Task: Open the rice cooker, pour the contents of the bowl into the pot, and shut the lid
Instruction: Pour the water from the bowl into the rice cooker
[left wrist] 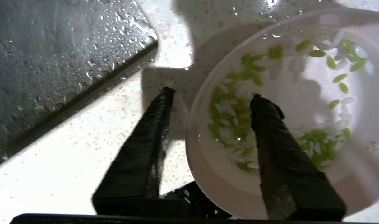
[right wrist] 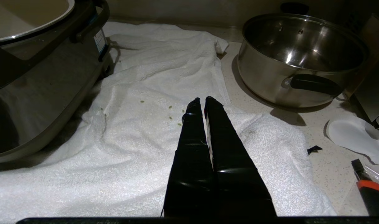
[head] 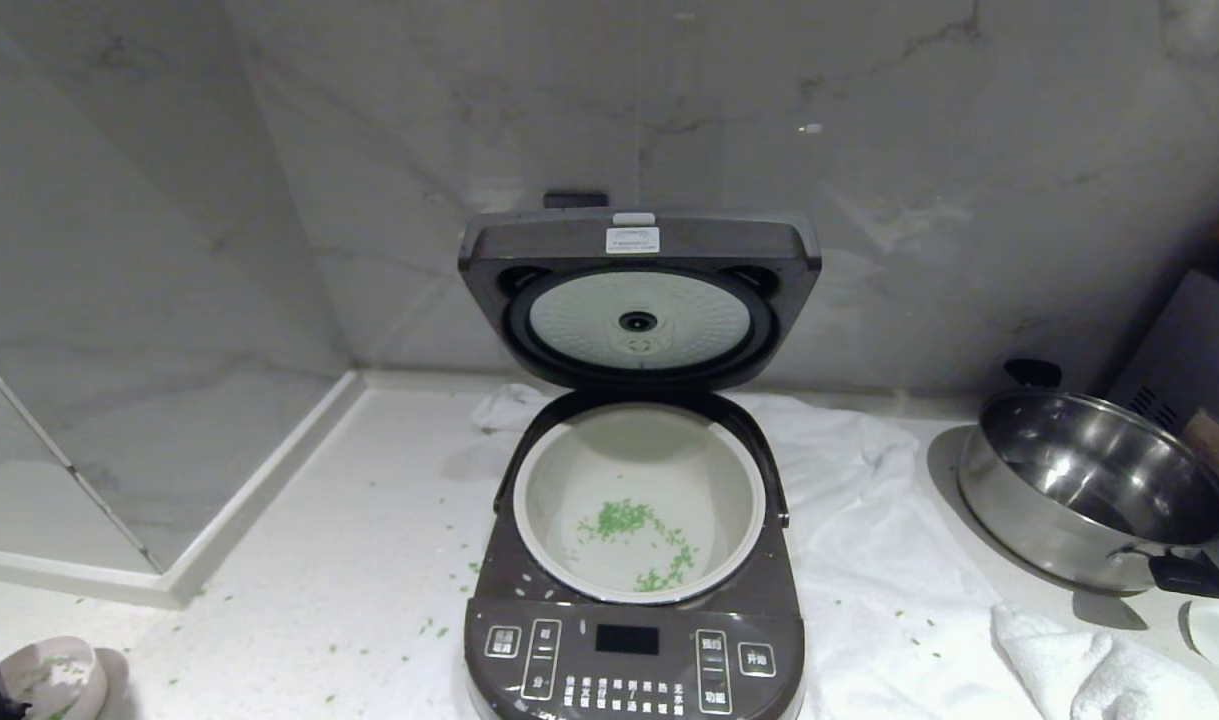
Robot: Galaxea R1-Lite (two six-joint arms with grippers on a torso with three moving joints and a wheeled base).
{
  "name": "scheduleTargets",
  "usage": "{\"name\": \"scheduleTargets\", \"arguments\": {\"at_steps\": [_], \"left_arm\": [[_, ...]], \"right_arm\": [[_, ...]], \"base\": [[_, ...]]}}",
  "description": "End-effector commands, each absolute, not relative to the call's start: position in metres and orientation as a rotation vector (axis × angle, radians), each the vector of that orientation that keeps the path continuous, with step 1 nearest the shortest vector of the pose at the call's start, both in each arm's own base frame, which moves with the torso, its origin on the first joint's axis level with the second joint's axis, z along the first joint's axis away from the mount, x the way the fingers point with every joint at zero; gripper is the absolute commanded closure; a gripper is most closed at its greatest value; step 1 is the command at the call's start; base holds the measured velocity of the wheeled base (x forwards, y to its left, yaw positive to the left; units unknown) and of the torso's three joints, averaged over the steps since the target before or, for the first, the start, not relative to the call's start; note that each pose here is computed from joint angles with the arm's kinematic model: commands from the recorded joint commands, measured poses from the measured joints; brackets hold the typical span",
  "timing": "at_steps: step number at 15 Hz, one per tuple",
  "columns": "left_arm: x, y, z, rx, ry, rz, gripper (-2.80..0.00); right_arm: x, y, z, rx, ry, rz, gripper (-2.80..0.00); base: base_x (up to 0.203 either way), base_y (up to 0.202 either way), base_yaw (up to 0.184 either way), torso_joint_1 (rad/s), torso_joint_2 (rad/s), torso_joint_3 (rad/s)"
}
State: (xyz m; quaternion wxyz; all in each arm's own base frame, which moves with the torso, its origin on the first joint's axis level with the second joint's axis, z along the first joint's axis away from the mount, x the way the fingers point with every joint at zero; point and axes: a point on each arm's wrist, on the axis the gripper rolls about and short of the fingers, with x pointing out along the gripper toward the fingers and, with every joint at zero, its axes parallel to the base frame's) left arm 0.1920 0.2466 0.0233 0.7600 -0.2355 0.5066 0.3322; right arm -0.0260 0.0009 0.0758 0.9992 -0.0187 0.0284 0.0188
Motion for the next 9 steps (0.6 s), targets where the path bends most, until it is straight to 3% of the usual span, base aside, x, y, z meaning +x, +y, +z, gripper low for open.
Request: {"name": "scheduleTargets", "arguments": {"at_steps": [1, 9], "left_arm": [[0.1909, 0.2457, 0.0226, -0.514, 1.107, 0.724, 0.00], [0.1901, 0.2434, 0.0216, -0.517, 1.115, 0.719, 0.00]], "right_arm": [[-0.0259, 0.0009, 0.0757, -0.039, 0.059, 0.039, 0.00], [-0.0259, 0.0009, 0.0757, -0.039, 0.059, 0.038, 0.00]], "base": [[0.000, 0.000, 0.000, 0.000, 0.00, 0.000], [0.000, 0.000, 0.000, 0.000, 0.00, 0.000]]}}
